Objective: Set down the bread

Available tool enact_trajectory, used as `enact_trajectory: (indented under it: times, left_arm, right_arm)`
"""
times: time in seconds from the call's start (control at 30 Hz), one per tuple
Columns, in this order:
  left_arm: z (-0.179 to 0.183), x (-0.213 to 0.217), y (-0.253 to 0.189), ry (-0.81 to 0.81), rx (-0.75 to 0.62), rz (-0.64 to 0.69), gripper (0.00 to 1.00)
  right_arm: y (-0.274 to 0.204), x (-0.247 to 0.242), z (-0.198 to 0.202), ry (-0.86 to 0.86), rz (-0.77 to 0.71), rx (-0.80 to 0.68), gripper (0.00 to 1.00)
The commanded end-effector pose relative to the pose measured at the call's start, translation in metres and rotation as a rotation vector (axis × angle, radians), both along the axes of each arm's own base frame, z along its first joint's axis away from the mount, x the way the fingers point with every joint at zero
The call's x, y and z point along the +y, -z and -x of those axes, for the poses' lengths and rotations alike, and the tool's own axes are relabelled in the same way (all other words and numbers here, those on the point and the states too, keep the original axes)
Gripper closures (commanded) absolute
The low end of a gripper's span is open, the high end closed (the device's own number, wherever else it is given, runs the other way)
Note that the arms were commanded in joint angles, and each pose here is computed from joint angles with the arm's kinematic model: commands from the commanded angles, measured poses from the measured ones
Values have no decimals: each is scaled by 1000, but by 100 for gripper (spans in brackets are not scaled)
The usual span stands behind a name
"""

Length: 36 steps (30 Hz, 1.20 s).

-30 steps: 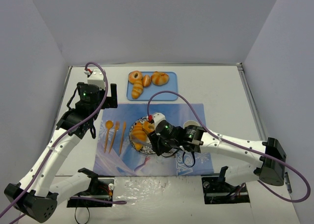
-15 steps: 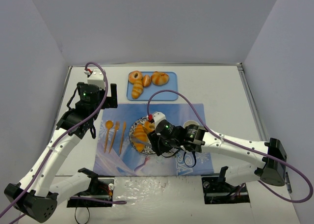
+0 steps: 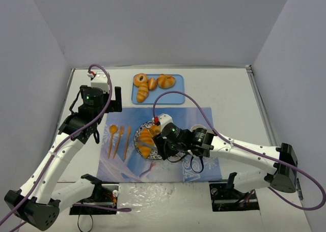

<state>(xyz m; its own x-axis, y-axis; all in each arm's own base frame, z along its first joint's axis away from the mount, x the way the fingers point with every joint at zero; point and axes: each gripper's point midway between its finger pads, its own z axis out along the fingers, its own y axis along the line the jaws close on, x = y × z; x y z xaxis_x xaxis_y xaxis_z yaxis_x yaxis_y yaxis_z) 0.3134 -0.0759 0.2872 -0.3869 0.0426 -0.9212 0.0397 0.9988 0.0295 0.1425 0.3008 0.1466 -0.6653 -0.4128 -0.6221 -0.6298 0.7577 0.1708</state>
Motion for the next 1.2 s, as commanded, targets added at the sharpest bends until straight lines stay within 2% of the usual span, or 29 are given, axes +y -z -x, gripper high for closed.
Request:
enact_trajectory:
  times: [0.0,0.3,0.67,0.97,1.17]
  left_arm:
    - [-6,-2,-30,-5,-88,21,3]
    - [-6,-1,-29,-7,-86,19,3]
    - [-5,-2,-30,-5,-88,15,3]
    - [-5,-2,-31,-6,-92,17,3]
    - [-4,-2,-32,-4,-95,19,3]
  right_arm:
    - [-40,5,-13,31,-70,-91,47]
    - [-57,-4,-33,107,-69,-155,45]
    - [-67,-39,-103,276,-49,-196,43]
    - [-79,-84,-154,436,-77,-220,43]
    - [-79,-140,-199,631,-111,-230,43]
